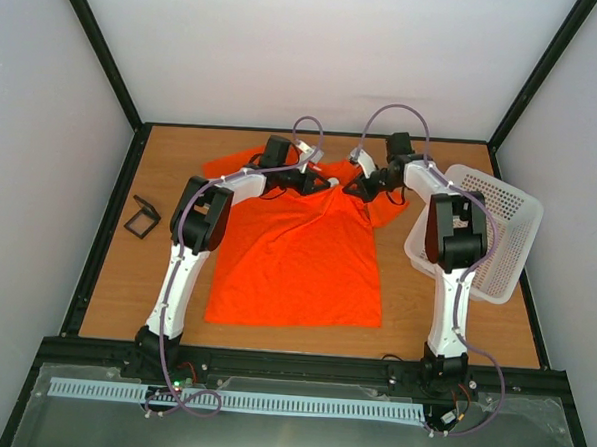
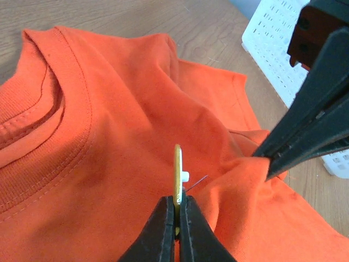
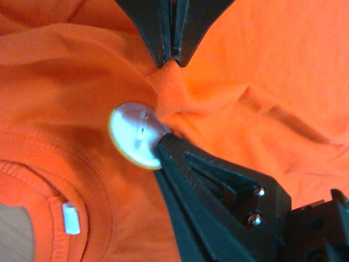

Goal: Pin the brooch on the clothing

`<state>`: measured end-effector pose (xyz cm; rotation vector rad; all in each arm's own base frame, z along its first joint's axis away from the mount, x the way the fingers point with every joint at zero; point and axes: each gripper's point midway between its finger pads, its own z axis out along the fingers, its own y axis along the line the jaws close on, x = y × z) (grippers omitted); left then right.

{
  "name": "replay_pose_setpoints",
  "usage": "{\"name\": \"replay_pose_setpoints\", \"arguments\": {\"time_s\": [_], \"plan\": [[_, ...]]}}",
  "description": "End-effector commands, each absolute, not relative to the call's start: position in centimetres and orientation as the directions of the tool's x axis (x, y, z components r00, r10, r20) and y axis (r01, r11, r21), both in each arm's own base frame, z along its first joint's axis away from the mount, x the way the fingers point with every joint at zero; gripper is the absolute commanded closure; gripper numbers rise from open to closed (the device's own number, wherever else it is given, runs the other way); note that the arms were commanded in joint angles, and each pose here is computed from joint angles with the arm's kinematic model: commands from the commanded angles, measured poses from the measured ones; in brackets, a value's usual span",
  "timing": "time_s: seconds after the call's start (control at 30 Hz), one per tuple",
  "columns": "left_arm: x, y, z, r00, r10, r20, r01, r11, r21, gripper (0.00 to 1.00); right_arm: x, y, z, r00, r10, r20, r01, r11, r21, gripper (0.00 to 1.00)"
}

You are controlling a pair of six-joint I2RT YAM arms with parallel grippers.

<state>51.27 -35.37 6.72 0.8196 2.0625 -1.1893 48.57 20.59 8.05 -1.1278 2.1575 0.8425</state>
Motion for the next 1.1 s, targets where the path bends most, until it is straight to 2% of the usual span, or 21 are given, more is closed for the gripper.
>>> {"name": "replay_pose_setpoints", "arguments": {"time_s": [0.0,0.4,0.5,0.63,0.77,0.87,0.97,1.07], "plan": [[52.1,-35.2,7.6,-0.594,0.205,-0.778,0.777,0.396,-0.489,0.99,47.5,20.7,9.0,-0.457,-0.508,-0.731,-0.869,0.431,0.244,0.97],[51.5,-35.3,9.0,-0.581,0.194,-0.791,0.791,0.363,-0.492,0.99,48.3,20.2,7.8,-0.462,-0.543,-0.701,-0.864,0.453,0.218,0.97],[51.4,-35.1,8.8,-0.580,0.201,-0.789,0.790,0.375,-0.486,0.99,47.4,19.5,6.5,-0.465,-0.602,-0.649,-0.871,0.444,0.212,0.97],[51.6,-35.0,8.6,-0.573,0.210,-0.792,0.793,0.384,-0.472,0.99,45.1,18.8,4.4,-0.443,-0.672,-0.593,-0.880,0.453,0.144,0.86],[51.8,-35.0,8.5,-0.575,0.213,-0.790,0.794,0.378,-0.476,0.99,44.3,18.5,3.2,-0.448,-0.702,-0.553,-0.878,0.461,0.127,0.86],[51.6,-35.1,8.7,-0.575,0.214,-0.789,0.796,0.367,-0.481,0.99,45.0,18.9,4.6,-0.450,-0.669,-0.591,-0.873,0.468,0.135,0.78],[51.6,-35.1,8.7,-0.577,0.215,-0.788,0.796,0.367,-0.482,0.99,45.7,19.6,6.2,-0.452,-0.620,-0.641,-0.868,0.473,0.155,0.65],[51.6,-35.0,8.5,-0.574,0.219,-0.789,0.797,0.373,-0.476,0.99,46.2,19.8,7.0,-0.438,-0.604,-0.665,-0.871,0.469,0.147,0.59]]}}
